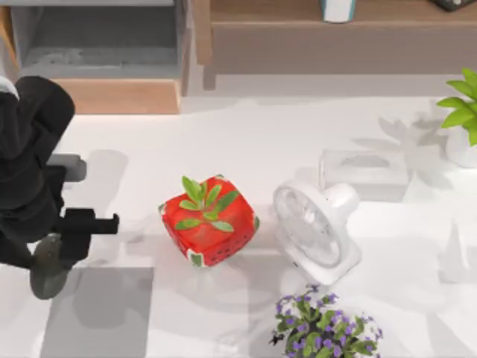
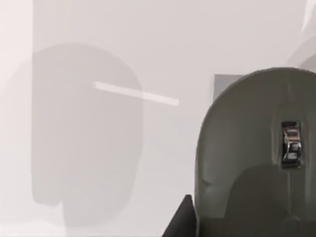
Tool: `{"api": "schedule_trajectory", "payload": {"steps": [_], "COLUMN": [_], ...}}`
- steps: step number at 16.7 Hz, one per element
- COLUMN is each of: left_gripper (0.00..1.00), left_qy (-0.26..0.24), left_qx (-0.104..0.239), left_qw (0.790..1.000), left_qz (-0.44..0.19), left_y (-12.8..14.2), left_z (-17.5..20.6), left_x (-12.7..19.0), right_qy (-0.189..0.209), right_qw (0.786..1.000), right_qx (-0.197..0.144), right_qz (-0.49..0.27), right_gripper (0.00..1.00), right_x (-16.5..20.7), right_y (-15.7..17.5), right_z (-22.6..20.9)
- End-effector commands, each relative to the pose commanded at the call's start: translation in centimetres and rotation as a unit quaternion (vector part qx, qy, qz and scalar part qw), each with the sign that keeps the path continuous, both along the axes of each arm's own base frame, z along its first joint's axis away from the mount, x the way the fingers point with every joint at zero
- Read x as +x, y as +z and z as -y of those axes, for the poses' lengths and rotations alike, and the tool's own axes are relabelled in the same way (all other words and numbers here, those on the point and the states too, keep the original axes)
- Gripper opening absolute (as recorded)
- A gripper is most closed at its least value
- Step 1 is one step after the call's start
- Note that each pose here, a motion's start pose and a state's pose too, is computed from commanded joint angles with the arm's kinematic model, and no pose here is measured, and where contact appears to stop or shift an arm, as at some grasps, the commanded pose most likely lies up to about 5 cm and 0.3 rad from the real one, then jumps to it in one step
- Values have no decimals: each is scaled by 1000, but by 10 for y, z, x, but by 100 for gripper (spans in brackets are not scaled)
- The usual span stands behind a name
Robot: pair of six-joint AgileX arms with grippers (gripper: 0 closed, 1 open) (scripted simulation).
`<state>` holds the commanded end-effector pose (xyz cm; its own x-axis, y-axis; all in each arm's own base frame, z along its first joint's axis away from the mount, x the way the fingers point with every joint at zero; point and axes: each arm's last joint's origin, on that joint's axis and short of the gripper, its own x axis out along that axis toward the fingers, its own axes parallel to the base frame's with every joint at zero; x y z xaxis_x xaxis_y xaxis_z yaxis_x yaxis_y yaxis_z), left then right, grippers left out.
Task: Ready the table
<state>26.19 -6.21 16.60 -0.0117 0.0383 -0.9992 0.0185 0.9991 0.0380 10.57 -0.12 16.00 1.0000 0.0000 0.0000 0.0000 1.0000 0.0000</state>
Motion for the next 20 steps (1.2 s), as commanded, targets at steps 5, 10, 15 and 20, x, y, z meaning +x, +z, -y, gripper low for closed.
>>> {"api": "schedule_trajectory", "payload": {"steps": [5,10,15,20], "left_gripper": [0,0,0,0], "left_qy": [-4,-11,-10,-3], "left_qx": [-3,-17,-16,-21], "left_qw": [999,998,998,996], "left_qz": [34,57,56,86], "left_y": [-18,-20,-20,-10], "left_z": [34,42,42,39], "left_x": [-43,-57,-56,-51], "right_qy": [0,0,0,0], "right_qw": [1000,1000,1000,1000], "right_qx": [0,0,0,0], "right_qz": [0,0,0,0], "right_gripper": [100,100,100,100], "right_x": [0,0,0,0], "right_y": [0,0,0,0], "right_z": [0,0,0,0]}}
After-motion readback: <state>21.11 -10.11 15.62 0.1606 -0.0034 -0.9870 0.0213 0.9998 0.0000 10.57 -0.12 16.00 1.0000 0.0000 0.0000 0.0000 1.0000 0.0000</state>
